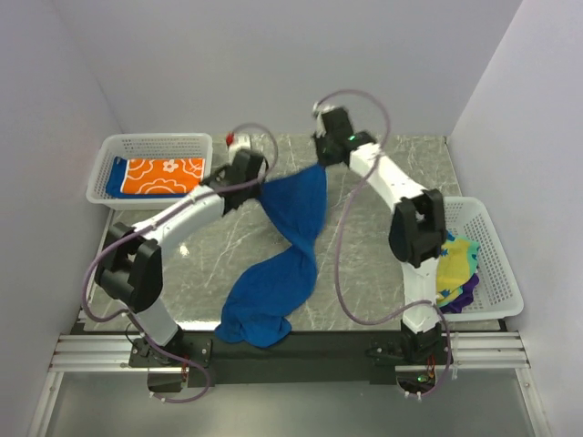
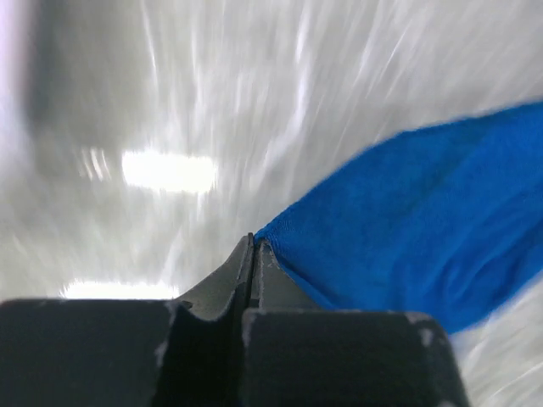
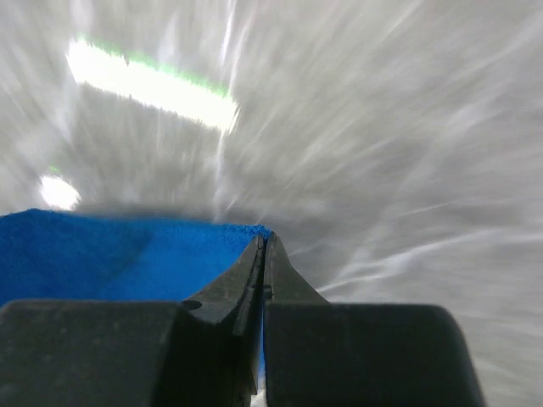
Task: Fold and stack the towels
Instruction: Flatten out the crumpled towel
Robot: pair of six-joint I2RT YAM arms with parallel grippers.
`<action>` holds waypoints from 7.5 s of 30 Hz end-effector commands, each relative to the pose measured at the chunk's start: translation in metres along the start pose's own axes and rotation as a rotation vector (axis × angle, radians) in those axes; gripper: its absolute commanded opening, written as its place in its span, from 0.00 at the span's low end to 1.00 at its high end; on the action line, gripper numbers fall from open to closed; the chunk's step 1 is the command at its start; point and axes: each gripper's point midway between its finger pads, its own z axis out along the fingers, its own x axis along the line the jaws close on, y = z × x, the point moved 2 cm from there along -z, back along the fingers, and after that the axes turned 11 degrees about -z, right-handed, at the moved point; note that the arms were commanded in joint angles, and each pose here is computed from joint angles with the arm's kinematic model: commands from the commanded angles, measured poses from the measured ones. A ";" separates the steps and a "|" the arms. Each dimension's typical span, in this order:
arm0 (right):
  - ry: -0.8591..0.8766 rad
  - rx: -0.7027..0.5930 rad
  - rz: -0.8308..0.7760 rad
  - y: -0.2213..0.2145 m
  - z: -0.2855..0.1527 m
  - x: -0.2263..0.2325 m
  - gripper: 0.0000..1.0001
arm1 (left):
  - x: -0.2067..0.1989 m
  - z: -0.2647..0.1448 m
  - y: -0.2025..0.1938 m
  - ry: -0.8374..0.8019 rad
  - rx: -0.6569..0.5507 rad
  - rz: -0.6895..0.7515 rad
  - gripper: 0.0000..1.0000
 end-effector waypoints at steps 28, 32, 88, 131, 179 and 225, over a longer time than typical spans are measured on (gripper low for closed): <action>-0.184 -1.374 -0.079 0.167 -0.563 -0.061 0.00 | -0.071 -0.441 0.310 -0.774 -1.108 0.237 0.00; -0.162 -1.424 -0.118 0.145 -0.599 -0.050 0.00 | -0.051 -0.494 0.292 -0.902 -1.138 0.247 0.00; -0.053 -0.741 0.069 0.146 -0.100 -0.097 0.00 | -0.019 0.043 0.278 -0.277 -0.592 0.201 0.00; -0.246 -1.480 -0.115 0.073 -0.634 -0.045 0.00 | -0.032 -0.537 0.223 -1.235 -1.126 0.439 0.00; -0.177 -1.554 -0.191 0.088 -0.658 -0.032 0.00 | -0.039 -0.559 0.222 -1.375 -1.058 0.350 0.02; 0.054 -0.278 0.170 0.016 -0.028 -0.072 0.00 | -0.087 0.032 -0.052 -0.657 0.204 -0.231 0.84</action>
